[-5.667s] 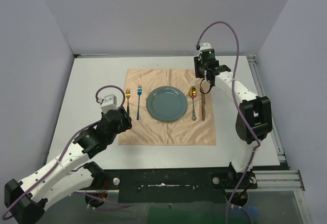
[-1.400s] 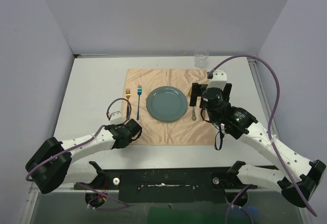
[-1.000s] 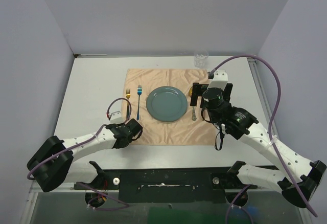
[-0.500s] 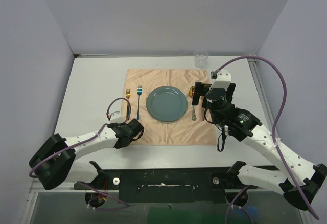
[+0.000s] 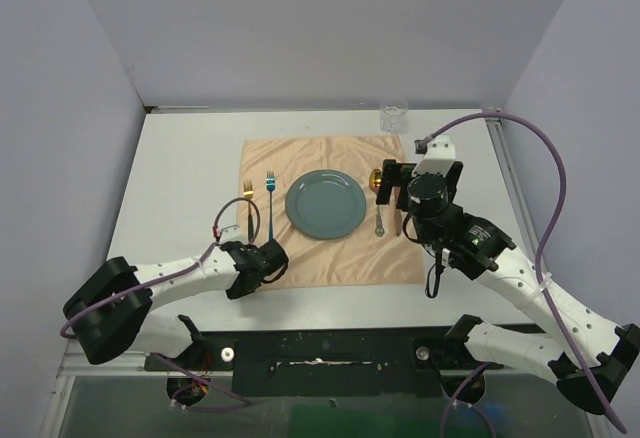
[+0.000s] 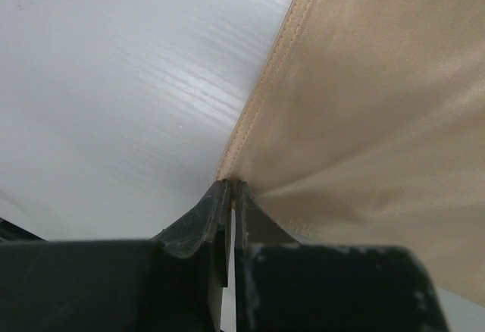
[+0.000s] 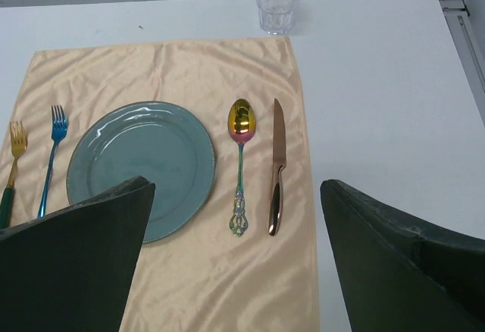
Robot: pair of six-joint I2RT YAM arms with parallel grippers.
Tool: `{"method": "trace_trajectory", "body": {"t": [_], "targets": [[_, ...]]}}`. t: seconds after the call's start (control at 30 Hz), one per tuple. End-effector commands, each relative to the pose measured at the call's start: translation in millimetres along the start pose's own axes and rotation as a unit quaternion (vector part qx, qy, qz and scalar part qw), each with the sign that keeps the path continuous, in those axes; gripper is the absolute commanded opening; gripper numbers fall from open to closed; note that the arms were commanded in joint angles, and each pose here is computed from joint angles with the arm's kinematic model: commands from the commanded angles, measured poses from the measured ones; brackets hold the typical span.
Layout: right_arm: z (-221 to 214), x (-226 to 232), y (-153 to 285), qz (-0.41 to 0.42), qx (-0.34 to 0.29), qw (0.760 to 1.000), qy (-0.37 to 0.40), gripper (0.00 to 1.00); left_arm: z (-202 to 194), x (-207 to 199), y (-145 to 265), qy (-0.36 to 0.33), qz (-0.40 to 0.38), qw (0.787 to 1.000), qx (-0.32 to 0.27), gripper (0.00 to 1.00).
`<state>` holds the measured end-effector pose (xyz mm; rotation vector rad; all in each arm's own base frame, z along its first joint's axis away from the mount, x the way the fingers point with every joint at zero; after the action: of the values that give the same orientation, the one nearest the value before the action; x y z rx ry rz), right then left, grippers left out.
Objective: Set the dinner table for one person
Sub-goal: Adjust the napkin at the center of the board.
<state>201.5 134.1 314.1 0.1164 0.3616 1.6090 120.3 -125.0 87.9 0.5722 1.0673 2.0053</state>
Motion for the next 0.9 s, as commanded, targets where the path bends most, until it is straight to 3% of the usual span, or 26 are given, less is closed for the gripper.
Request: {"method": "trace_trajectory", "body": {"t": [0.0,0.3,0.4,0.53,0.7,0.87], "targets": [[13,-9,8,-0.011,-0.045,0.999,-0.021,0.98,-19,16,8,-0.030,0.068,0.996,0.053,0.00],[8,-12,14,0.006,-0.046,0.999,-0.017,0.98,-21,12,11,-0.035,0.089,0.995,0.039,0.04],[7,-9,13,0.014,-0.044,0.999,-0.015,0.98,-15,11,20,-0.006,0.082,0.997,0.003,0.06],[7,-5,10,0.026,-0.040,0.999,-0.008,0.98,9,6,38,0.044,0.037,0.996,-0.064,0.07],[12,4,8,0.057,-0.032,0.998,0.006,0.98,40,-12,64,0.074,-0.035,0.991,-0.106,0.11],[16,6,10,0.075,-0.028,0.997,0.012,0.98,58,-21,63,0.072,-0.030,0.989,-0.128,0.36]]}}
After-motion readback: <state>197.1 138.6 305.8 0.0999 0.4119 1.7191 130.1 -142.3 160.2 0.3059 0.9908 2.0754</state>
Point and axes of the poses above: each gripper's point midway between its finger pads, its own y axis back along the fingers, its own x axis along the line the jaws close on, z = x × y, the point moved 9 cm from there along y, back along the fingers, and after that the axes turned 12 degrees about y, right-handed, at the moved point
